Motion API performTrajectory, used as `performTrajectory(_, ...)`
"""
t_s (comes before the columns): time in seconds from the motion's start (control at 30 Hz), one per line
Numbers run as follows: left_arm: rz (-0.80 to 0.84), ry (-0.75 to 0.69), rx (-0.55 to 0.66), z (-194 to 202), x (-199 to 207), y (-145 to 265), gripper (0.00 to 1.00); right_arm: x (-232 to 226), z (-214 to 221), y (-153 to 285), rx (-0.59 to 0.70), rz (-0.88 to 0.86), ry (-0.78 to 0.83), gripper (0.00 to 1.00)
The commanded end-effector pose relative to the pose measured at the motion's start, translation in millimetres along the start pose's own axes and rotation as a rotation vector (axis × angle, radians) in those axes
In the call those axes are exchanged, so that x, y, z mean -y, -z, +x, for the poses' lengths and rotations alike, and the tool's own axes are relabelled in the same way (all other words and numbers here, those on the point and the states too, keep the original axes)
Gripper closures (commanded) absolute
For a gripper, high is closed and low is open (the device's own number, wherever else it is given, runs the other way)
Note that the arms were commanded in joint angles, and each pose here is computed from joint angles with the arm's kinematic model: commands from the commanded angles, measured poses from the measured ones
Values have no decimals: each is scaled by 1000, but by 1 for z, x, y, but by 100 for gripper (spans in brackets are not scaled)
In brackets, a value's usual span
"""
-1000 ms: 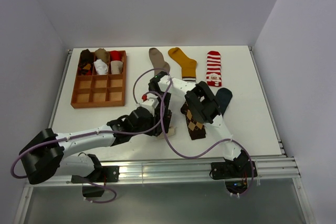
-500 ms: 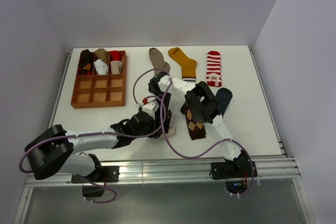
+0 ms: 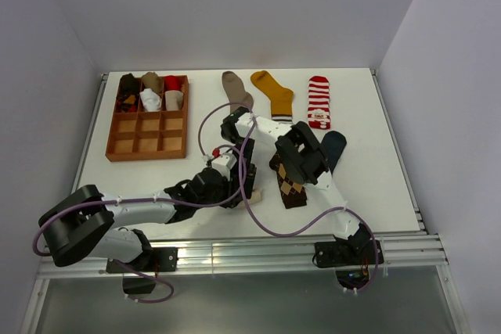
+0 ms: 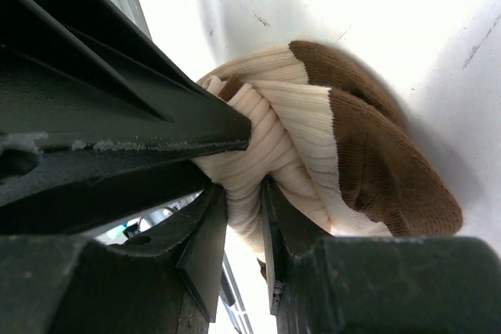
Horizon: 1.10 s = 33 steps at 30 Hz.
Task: Roll the socks
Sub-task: Roll the sock at the center of the board.
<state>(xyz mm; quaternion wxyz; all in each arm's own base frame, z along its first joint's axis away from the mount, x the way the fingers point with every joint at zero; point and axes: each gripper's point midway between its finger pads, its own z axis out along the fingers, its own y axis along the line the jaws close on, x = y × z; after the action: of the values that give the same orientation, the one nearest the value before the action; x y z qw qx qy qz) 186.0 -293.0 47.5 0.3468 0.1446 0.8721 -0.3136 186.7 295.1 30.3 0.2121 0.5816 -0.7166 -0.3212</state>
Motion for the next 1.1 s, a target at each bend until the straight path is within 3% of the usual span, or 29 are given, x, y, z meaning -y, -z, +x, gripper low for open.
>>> performTrajectory(0.0,-60,52,-76,26,-19,4,66,47,7,-27,-88,104,71,69)
performTrajectory(0.13,-89,112,-105,36,-25,4,85,48,1,-25,-58,131,61,66)
performTrajectory(0.17,-106,123,-110,39,-28,4,95,47,-1,-22,-42,144,60,63)
performTrajectory(0.2,-120,135,-116,42,-31,5,100,48,-3,-23,-29,154,62,62)
performTrajectory(0.47,-194,244,-159,66,-47,8,100,34,-19,11,185,207,45,52)
performTrajectory(0.63,-219,283,-180,75,-54,8,100,30,-28,71,416,296,18,47)
performTrajectory(0.83,-198,356,-189,78,-59,8,100,44,-3,139,642,422,-14,46)
performTrajectory(0.93,-206,380,-221,82,-64,7,100,45,15,157,700,488,17,45)
performTrajectory(1.07,-200,410,-284,87,-66,5,100,41,35,148,702,566,75,44)
